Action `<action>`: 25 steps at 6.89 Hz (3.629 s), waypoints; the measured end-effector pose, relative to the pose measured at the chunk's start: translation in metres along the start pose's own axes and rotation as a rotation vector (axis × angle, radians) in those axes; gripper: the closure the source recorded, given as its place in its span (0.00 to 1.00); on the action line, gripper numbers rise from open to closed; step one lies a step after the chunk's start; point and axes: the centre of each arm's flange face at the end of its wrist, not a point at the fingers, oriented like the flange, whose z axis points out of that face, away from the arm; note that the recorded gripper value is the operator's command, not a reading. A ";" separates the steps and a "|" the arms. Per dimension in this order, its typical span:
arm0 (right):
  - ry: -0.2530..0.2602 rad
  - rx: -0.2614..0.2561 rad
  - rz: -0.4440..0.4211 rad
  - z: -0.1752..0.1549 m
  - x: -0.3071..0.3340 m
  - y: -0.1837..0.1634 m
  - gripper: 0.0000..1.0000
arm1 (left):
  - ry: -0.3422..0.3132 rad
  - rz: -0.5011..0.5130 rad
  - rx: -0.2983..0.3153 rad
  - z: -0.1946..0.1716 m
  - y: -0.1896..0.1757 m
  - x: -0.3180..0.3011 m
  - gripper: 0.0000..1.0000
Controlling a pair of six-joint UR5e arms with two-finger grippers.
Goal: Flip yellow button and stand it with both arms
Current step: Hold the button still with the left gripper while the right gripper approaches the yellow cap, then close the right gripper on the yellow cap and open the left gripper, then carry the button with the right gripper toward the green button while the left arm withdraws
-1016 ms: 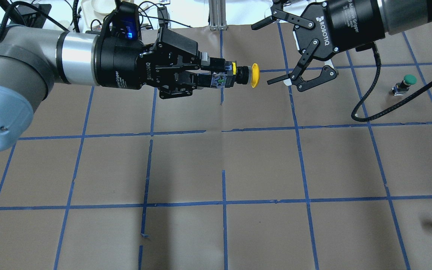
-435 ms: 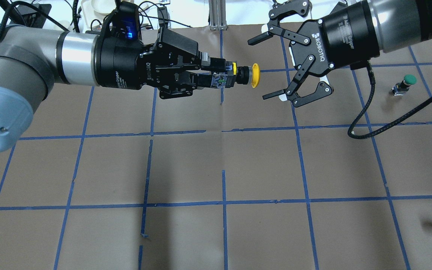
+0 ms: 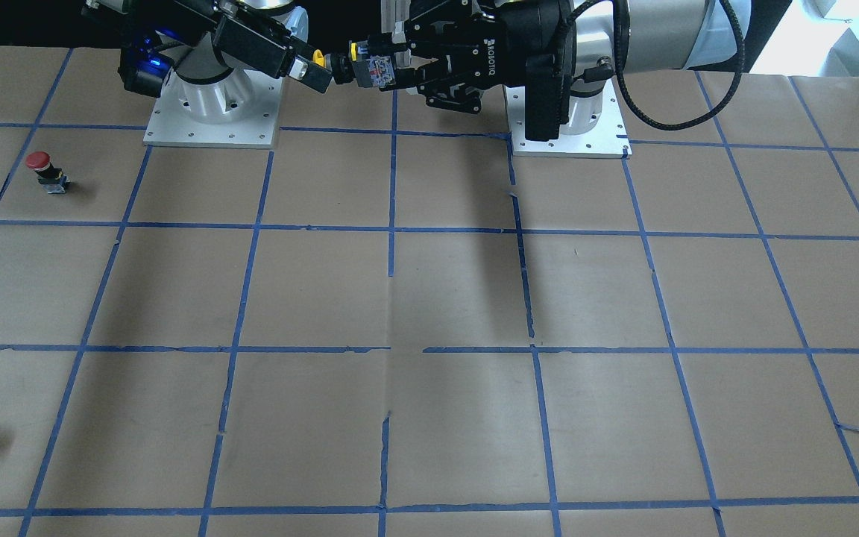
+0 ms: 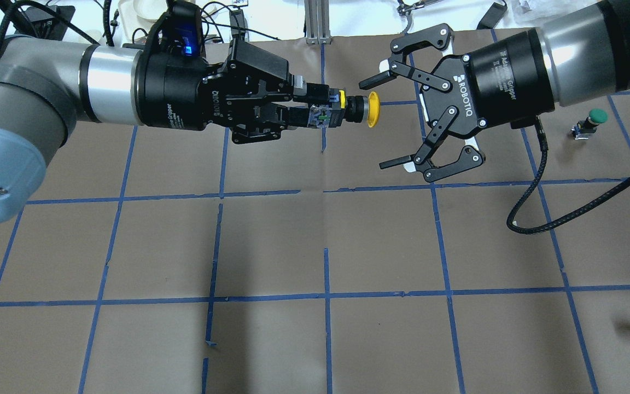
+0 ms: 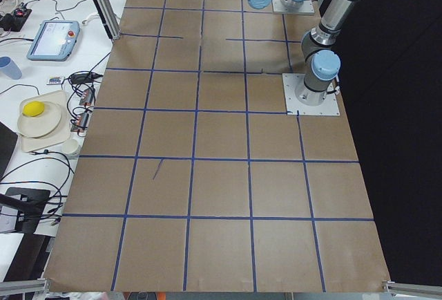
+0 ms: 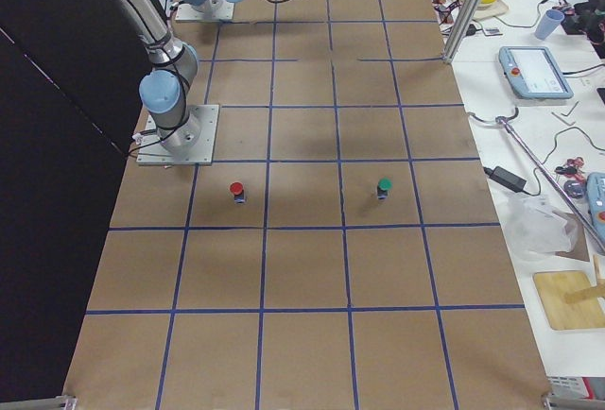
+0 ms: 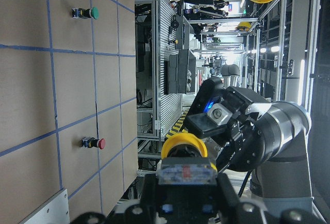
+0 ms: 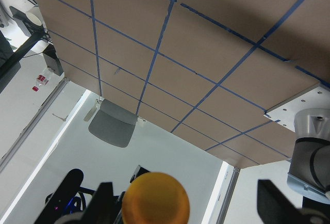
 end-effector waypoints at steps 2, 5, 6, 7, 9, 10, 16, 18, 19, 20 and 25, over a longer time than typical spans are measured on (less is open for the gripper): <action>-0.035 -0.040 0.012 0.000 -0.005 0.002 0.10 | 0.000 0.000 0.000 0.000 0.001 0.000 0.89; -0.045 -0.052 0.015 0.000 -0.006 0.000 0.49 | 0.000 0.002 0.000 0.000 0.001 0.001 0.89; -0.043 -0.051 0.017 0.001 -0.005 0.000 0.61 | 0.000 0.003 0.001 0.000 0.001 0.001 0.89; -0.041 -0.048 0.018 0.001 -0.005 0.000 0.69 | 0.000 0.004 0.001 0.000 0.002 0.002 0.89; -0.038 -0.044 0.020 0.000 -0.004 -0.001 0.69 | -0.001 0.009 0.002 -0.001 0.006 0.005 0.17; -0.036 -0.042 0.023 0.000 -0.004 -0.001 0.69 | -0.002 0.014 0.004 -0.001 0.006 0.007 0.00; -0.009 0.145 -0.076 -0.036 -0.001 -0.038 0.80 | -0.214 0.032 0.016 -0.009 -0.009 -0.001 0.00; 0.156 0.324 -0.306 -0.064 0.013 -0.080 0.82 | -0.517 0.067 0.043 -0.024 -0.017 -0.021 0.00; 0.298 0.373 -0.475 -0.072 0.020 -0.102 0.84 | -0.643 0.060 0.052 -0.032 -0.026 -0.032 0.00; 0.434 0.394 -0.646 -0.080 0.028 -0.117 0.84 | -0.798 0.064 0.060 -0.041 -0.036 -0.041 0.00; 0.769 0.437 -1.314 -0.117 0.091 -0.228 0.85 | -1.422 0.133 0.063 -0.083 -0.051 -0.029 0.00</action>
